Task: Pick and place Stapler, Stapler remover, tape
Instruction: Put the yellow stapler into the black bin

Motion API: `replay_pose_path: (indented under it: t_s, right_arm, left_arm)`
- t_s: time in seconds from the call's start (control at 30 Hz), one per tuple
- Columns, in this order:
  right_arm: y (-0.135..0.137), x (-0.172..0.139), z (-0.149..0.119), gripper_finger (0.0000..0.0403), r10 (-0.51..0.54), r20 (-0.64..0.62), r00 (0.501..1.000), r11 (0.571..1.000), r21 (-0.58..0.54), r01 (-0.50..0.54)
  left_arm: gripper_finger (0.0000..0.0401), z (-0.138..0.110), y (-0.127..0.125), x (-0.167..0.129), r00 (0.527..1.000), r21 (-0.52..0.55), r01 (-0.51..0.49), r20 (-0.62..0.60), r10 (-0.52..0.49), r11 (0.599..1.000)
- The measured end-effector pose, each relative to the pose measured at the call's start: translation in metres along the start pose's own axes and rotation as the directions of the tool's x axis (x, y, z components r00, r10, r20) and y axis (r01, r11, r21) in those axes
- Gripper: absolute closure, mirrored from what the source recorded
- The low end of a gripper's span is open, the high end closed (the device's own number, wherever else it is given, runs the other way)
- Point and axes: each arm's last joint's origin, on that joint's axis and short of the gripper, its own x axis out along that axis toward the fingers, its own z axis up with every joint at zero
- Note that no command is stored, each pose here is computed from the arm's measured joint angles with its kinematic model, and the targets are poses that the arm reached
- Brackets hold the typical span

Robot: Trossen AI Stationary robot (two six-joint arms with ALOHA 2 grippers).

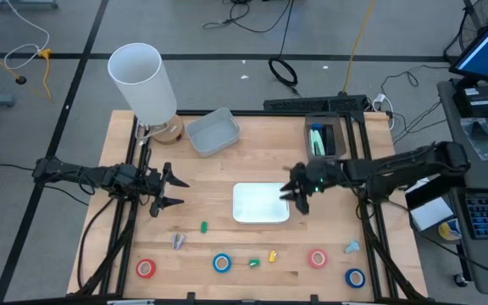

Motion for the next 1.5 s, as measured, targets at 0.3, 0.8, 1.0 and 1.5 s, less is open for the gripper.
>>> replay_pose_path:
  t_s: [0.3,0.8,1.0,1.5]
  right_arm:
    - [0.053,0.019,-0.008,0.0268,0.188,0.115,0.975,0.895,-0.430,-0.122]
    - [0.103,0.046,-0.024,0.0268,0.336,0.096,0.937,0.786,-0.576,-0.223]
    - [0.139,0.065,-0.034,0.0268,0.210,-0.129,0.969,0.726,-0.643,-0.243]
    - [0.145,0.104,-0.064,0.0251,0.000,-0.418,0.909,0.627,-0.707,-0.325]
  left_arm:
    - [0.0132,0.000,0.001,0.000,1.000,0.042,-0.021,0.003,0.021,0.999]
    - [0.0132,0.000,0.001,0.000,0.999,-0.051,-0.051,0.005,0.051,0.997]
    - [0.0132,0.000,0.001,0.000,0.999,-0.052,-0.051,0.006,0.052,0.997]
    - [0.0132,0.000,0.001,0.000,0.999,-0.106,-0.050,0.004,0.051,0.993]
